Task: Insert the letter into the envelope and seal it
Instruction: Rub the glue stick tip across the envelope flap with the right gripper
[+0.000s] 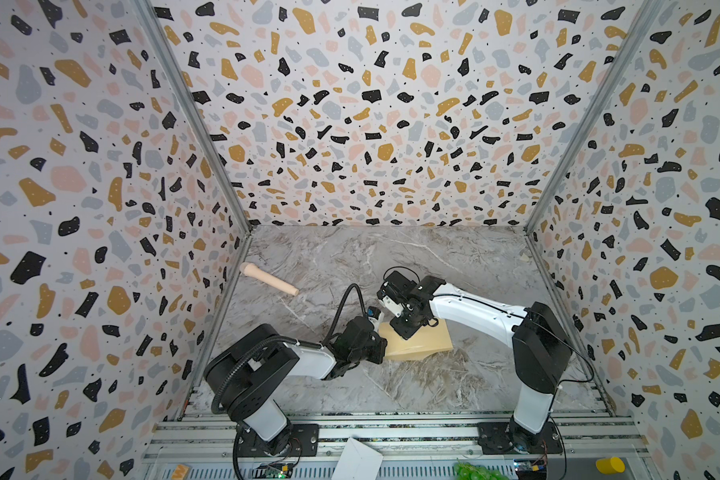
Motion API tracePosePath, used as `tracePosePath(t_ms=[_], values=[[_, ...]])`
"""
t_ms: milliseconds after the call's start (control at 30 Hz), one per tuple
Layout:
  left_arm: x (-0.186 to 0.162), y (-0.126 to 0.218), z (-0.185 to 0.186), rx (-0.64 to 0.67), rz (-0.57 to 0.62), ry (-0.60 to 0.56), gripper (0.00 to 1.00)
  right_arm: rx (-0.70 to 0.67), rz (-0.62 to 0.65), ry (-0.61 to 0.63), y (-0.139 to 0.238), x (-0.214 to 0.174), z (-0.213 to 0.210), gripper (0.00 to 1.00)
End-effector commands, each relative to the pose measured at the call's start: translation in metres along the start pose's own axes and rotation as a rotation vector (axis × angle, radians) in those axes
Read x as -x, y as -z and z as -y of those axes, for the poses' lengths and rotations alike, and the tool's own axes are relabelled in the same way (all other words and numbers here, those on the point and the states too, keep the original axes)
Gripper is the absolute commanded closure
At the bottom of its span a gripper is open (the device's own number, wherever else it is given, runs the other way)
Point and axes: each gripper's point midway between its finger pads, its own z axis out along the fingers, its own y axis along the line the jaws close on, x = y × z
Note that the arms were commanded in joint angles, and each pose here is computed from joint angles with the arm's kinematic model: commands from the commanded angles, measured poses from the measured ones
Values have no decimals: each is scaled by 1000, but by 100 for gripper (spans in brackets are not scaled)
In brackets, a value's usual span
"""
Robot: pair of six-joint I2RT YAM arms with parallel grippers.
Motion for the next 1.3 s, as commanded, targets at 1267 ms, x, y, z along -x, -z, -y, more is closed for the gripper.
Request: tracePosePath(t_ms=[1267], values=[[57, 33, 46, -150, 157, -38, 100, -4, 65, -105, 36, -21, 44, 100]])
